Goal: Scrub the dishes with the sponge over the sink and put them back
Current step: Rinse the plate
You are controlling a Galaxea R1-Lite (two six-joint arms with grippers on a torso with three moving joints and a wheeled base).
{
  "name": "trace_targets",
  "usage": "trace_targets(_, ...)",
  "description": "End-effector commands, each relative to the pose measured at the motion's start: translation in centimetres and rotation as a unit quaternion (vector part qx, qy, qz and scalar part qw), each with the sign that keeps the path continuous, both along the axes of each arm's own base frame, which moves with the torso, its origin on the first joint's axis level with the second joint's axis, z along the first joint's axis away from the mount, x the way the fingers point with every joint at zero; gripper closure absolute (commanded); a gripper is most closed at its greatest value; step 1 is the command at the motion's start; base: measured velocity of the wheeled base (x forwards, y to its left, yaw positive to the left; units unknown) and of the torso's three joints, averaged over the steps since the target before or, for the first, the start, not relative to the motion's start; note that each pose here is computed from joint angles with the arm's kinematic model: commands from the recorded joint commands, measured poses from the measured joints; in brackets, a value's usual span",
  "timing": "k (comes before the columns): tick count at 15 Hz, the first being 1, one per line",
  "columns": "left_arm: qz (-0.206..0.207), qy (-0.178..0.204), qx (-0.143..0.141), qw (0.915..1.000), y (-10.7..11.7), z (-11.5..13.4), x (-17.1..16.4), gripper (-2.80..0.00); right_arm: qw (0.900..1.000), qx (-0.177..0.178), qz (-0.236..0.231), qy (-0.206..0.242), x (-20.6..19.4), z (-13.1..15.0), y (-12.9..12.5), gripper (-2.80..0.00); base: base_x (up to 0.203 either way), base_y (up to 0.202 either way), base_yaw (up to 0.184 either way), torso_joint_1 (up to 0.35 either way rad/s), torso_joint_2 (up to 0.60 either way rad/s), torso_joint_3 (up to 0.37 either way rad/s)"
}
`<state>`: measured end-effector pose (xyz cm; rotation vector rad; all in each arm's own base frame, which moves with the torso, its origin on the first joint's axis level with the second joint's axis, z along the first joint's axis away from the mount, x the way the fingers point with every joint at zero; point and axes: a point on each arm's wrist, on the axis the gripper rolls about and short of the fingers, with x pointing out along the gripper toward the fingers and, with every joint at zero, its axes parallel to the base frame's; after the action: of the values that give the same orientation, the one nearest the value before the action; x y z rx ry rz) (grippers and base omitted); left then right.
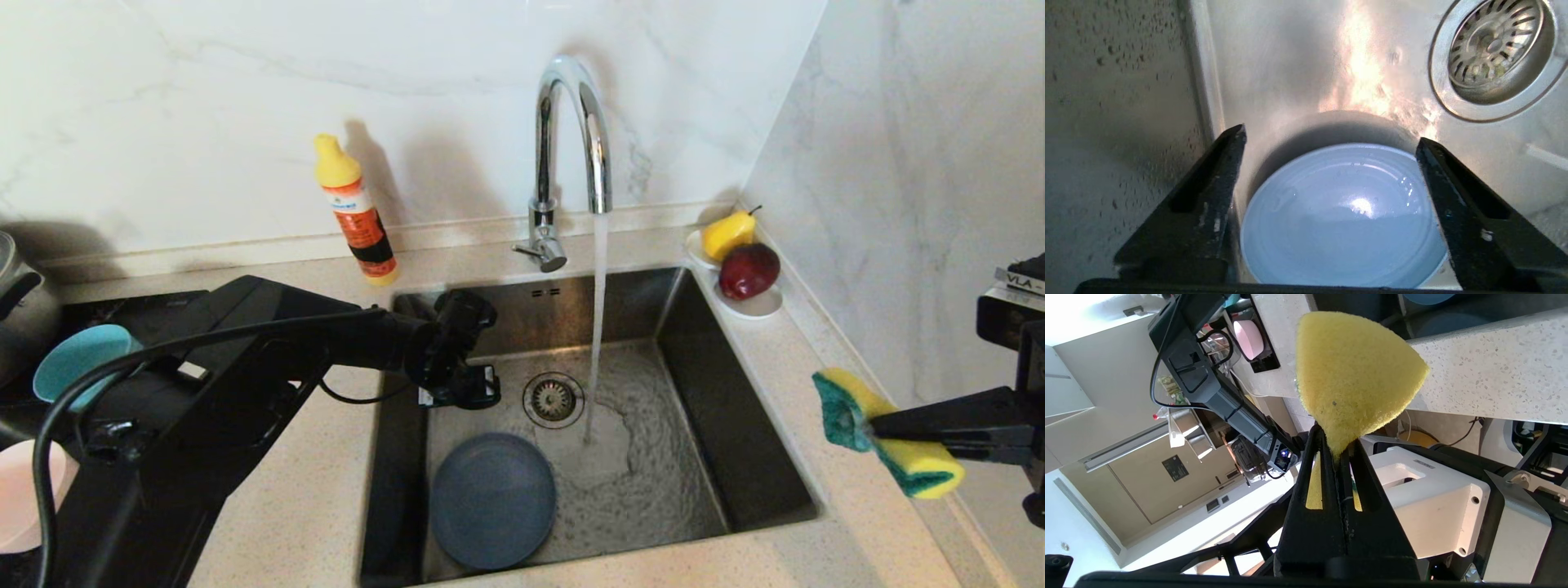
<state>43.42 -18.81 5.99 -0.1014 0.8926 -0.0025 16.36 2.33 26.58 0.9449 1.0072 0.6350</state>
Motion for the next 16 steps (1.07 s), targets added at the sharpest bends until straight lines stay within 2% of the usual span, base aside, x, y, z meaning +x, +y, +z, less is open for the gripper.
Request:
trace_targets(1, 0.001, -0.001, 0.0, 1.0, 0.0, 0.0, 0.1, -2.8, 1.0, 0.002, -0.001, 0.011, 0.2, -0.4, -0.1, 0.0, 0.0, 0.0, 0.0, 0.0, 0.0, 0.0)
trace_targets(8, -0.003, 0.007, 0.006, 1.0, -0.4, -1.8, 0.8, -2.8, 1.0, 0.003, -0.003, 0.014, 0.0, -0.6, -0.2, 0.0, 0.0, 0.0, 0.0, 0.0, 0.0, 0.0)
trace_targets(11, -0.002, 0.023, 0.013, 0.9996, -0.3, -3.5, 1.0, -2.8, 1.0, 0.003, -0.004, 0.015, 0.1, -0.6, -0.2, 0.0, 0.0, 0.0, 0.0, 0.0, 0.0, 0.0)
trace_targets(16, -0.005, 0.043, 0.021, 0.9988, -0.3, -4.4, 0.8, -2.8, 1.0, 0.003, -0.005, 0.014, -0.2, -0.6, -0.2, 0.0, 0.0, 0.0, 0.0, 0.0, 0.0, 0.0)
